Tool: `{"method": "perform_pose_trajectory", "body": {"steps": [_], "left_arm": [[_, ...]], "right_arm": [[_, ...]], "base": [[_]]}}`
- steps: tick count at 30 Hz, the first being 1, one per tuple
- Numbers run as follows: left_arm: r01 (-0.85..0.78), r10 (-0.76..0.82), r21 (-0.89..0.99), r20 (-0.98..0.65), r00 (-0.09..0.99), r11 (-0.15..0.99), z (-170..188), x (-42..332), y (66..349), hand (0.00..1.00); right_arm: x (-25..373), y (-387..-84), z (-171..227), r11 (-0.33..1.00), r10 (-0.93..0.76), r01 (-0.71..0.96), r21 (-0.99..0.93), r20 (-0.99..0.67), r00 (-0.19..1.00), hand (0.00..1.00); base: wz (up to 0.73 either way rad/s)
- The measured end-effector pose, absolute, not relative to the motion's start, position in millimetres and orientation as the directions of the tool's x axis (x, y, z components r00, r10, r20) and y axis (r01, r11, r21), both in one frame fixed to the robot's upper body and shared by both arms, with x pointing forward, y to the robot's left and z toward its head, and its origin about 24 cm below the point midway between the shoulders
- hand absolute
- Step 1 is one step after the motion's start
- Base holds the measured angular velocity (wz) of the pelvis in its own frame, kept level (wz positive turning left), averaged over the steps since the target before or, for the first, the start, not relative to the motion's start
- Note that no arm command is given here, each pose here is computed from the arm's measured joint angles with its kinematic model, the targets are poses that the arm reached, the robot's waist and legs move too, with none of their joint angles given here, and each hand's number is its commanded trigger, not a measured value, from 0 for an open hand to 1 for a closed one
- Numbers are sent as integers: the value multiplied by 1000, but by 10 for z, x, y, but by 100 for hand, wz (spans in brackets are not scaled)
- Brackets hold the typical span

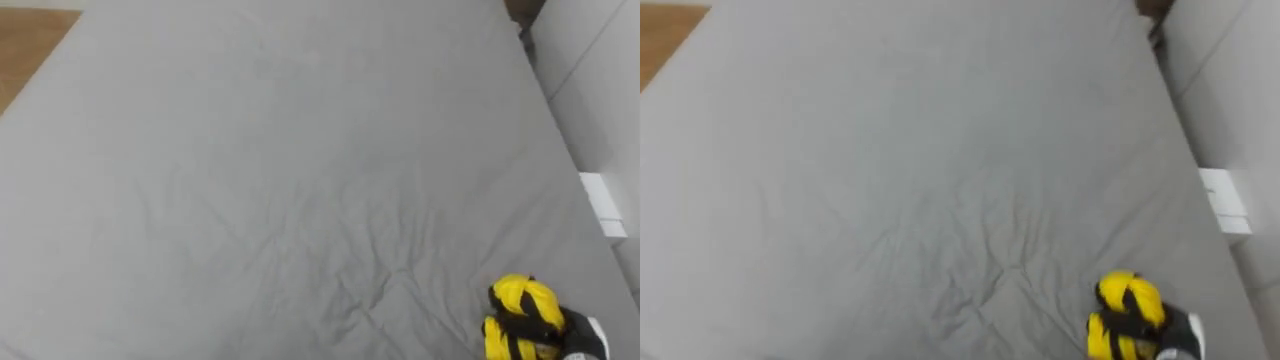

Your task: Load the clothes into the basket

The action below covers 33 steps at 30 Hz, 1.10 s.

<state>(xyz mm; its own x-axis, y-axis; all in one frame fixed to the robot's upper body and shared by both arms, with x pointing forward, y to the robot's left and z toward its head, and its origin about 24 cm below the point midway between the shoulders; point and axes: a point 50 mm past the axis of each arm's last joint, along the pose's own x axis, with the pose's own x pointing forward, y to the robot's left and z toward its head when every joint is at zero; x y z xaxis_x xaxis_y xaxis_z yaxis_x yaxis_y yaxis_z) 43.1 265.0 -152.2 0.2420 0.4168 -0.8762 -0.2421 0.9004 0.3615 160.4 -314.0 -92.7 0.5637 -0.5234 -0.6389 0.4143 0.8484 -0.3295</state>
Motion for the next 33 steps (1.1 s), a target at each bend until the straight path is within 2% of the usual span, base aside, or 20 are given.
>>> {"method": "perform_pose_trajectory", "body": {"steps": [5, 11, 19, 27, 33], "left_arm": [[-248, 431, 386, -887, 168, 889, -1518, 271, 2725, 0], [-215, 440, 415, -894, 83, 884, -1522, 106, 2752, 0], [-241, 462, 443, -887, 22, 863, -1510, -25, 2793, 0], [-194, 435, 434, -899, -43, 880, -1542, -117, 2729, 0], [-114, 405, 410, -912, -72, 905, -1573, -142, 2633, 0]], "right_arm": [[1557, -3314, -769, 783, -601, 553, -284, -576, 555, 100], [1411, -3385, -779, 745, -626, 615, -257, -589, 512, 100], [1029, -3506, -898, 627, -679, 739, -246, -637, 364, 100], [882, -3489, -999, 586, -685, 761, -278, -672, 282, 100], [978, -3492, -967, 583, -704, 756, -297, -650, 287, 100]], "base": [[-36], [-27], [-28], [-32], [-29]]}}
